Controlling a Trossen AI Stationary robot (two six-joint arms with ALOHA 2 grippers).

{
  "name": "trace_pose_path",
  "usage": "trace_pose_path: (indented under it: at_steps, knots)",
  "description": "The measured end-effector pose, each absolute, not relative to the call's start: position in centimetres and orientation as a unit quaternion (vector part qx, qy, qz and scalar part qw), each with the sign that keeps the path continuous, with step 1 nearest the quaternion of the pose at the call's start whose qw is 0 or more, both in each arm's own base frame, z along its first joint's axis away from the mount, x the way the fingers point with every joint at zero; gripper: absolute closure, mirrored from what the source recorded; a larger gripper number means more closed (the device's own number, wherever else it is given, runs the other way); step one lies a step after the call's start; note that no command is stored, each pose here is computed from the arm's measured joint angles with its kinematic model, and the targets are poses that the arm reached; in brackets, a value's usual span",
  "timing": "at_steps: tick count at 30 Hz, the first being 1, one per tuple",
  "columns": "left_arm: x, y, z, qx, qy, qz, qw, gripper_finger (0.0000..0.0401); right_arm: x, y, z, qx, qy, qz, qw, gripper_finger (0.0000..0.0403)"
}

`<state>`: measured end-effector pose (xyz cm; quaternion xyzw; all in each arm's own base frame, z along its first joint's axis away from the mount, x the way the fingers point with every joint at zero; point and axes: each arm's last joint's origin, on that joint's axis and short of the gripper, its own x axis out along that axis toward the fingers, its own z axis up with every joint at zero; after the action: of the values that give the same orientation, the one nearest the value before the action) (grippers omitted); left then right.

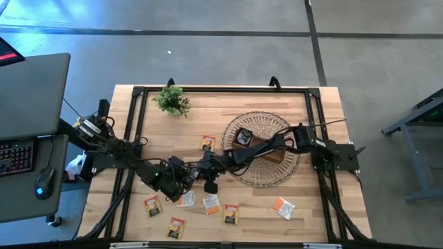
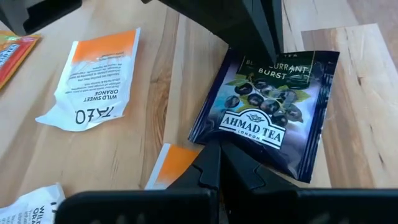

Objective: Pick & Place Tea
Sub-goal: Put the violet tea bag into the left section of the wooden organizer

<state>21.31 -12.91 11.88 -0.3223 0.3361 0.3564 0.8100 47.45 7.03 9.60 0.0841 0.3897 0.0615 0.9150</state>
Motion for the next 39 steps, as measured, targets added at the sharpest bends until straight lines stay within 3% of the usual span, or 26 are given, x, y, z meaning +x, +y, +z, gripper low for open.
trace_pose_path:
  at_steps: [31,39]
  knots:
    - [21.4,-12.3,11.9,-0.257,0.354,0.352,0.827,0.0375,47.5,7.0,9.6,0.082,0.39,0.064,0.915,0.0402]
    - [22.1,-11.2,11.9,-0.261,0.378,0.353,0.815,0.03,47.5,7.0,9.6,0.081,0.39,0.064,0.915,0.0402]
